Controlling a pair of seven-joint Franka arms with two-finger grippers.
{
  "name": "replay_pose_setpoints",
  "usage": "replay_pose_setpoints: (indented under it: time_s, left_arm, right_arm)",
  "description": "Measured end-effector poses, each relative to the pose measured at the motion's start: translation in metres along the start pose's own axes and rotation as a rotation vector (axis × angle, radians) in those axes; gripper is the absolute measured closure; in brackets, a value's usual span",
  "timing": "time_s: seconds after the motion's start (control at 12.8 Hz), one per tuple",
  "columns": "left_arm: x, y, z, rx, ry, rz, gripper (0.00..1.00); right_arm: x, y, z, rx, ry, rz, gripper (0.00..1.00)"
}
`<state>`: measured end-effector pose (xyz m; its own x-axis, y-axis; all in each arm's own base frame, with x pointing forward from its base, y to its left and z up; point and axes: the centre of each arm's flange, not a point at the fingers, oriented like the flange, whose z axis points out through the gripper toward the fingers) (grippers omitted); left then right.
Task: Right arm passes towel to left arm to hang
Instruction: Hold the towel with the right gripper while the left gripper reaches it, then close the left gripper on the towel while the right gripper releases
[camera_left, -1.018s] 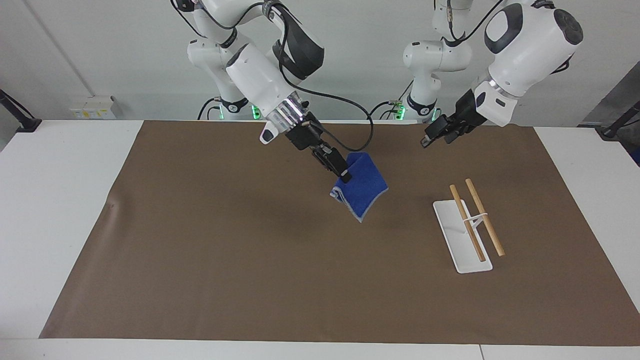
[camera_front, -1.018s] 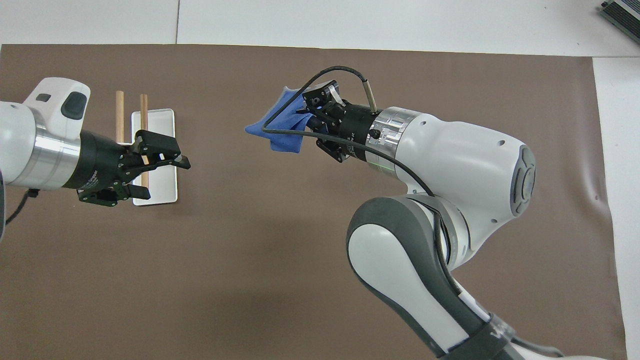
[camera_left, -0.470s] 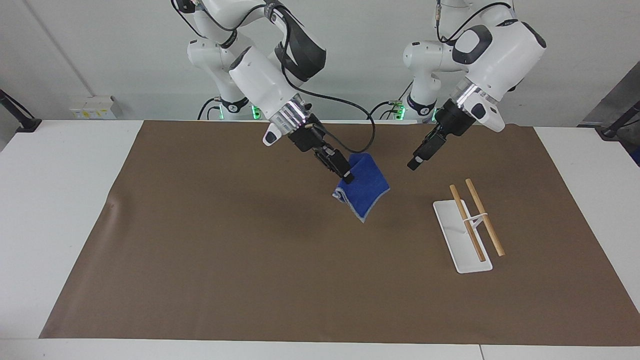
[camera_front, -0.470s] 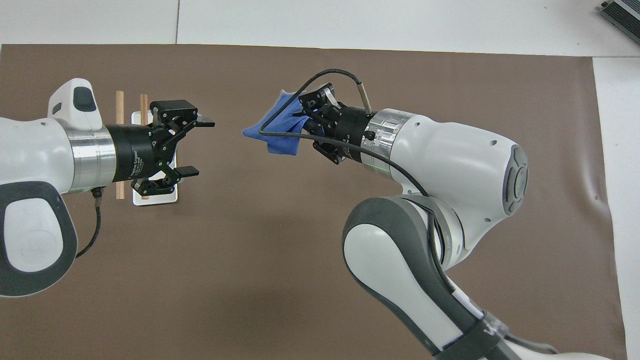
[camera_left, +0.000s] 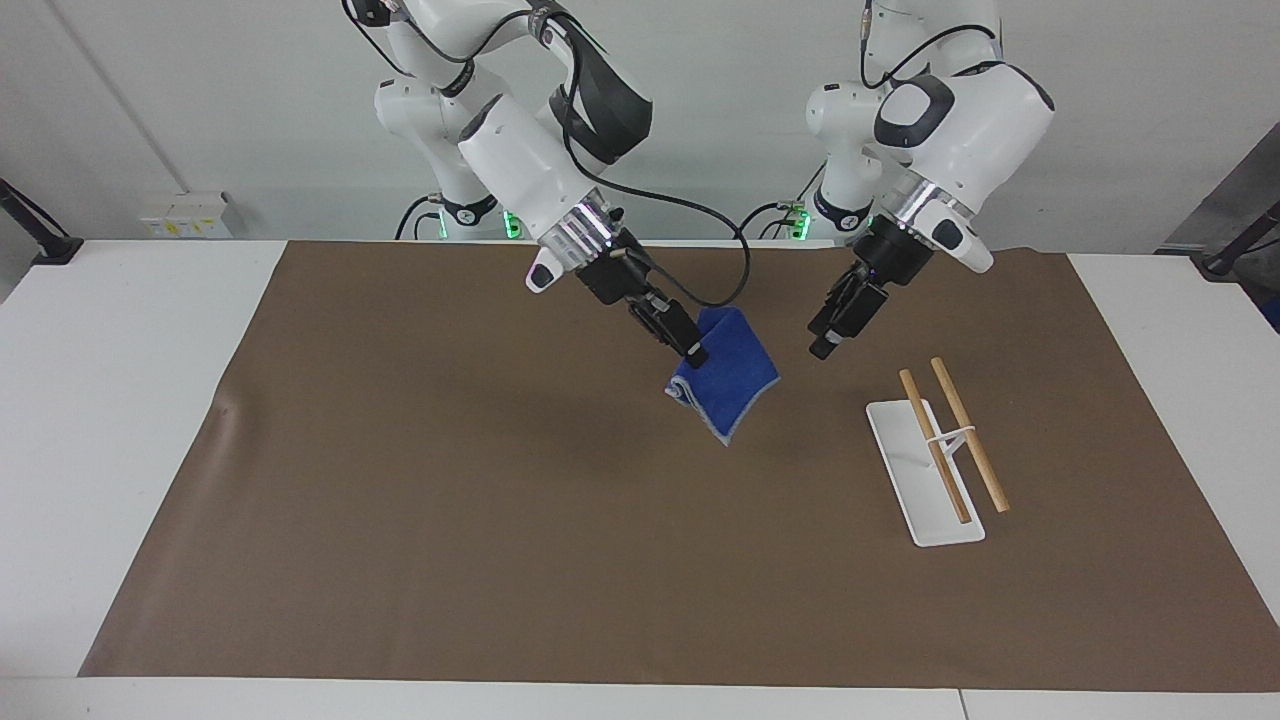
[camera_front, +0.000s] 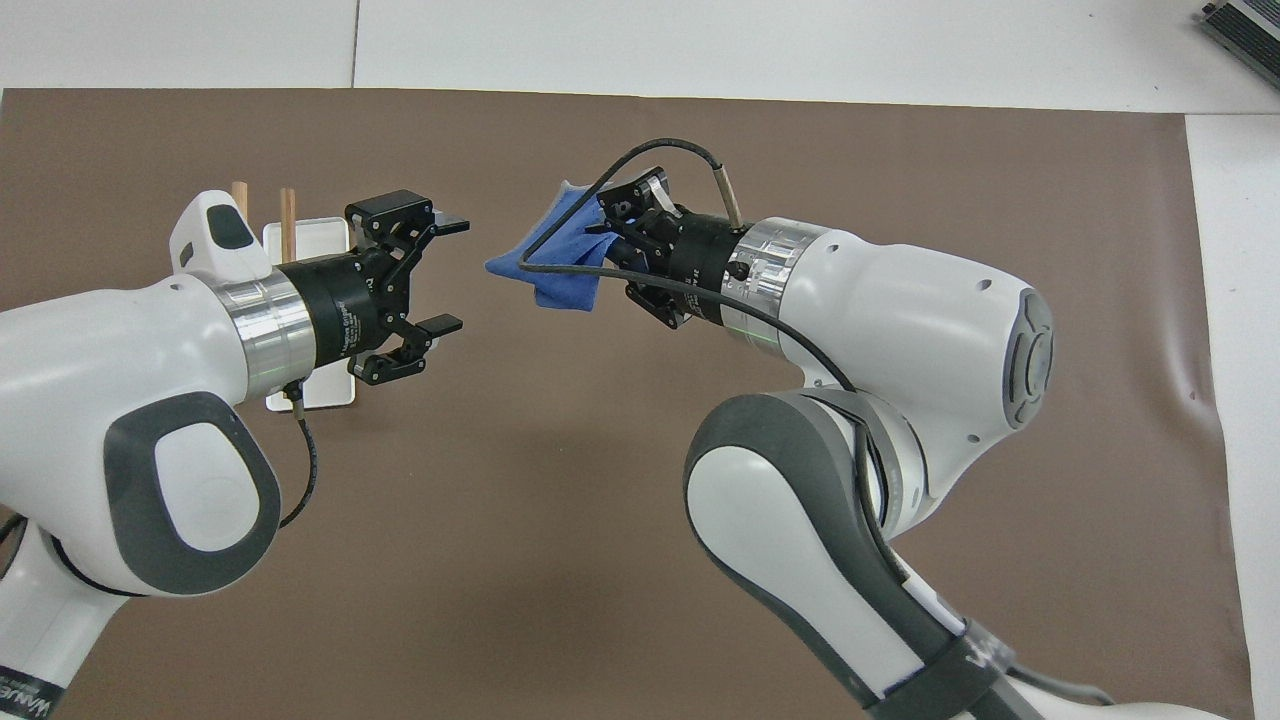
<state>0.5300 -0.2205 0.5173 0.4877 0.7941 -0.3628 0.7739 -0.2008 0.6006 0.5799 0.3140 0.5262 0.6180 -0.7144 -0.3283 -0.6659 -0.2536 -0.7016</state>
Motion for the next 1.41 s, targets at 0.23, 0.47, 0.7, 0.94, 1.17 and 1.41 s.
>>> replay_pose_setpoints:
  time_s: [0.23,0.47,0.7,0.94,1.17,1.41]
  left_arm:
    - [-0.014,-0.003,0.023,-0.044,0.017,-0.024,0.00]
    - [-0.015,-0.003,0.029,-0.063,0.029,-0.027,0.00]
    - [-0.014,0.000,0.027,-0.073,0.031,-0.028,0.19]
    - [-0.011,0.006,0.023,-0.086,0.034,-0.008,0.57]
    - [-0.007,0.008,0.023,-0.086,0.042,0.116,0.96]
    - [-0.003,0.008,0.023,-0.084,0.052,0.227,0.98]
  right_arm:
    - [-0.015,0.002,0.006,-0.009,-0.018,-0.016,0.85]
    - [-0.016,0.002,0.007,-0.010,-0.019,-0.017,0.85]
    - [-0.016,0.002,0.007,-0.010,-0.019,-0.016,0.85]
    - [-0.016,0.003,0.007,-0.011,-0.019,-0.016,0.85]
    - [-0.016,0.003,0.007,-0.011,-0.019,-0.016,0.85]
    - [-0.016,0.003,0.007,-0.011,-0.019,-0.016,0.84]
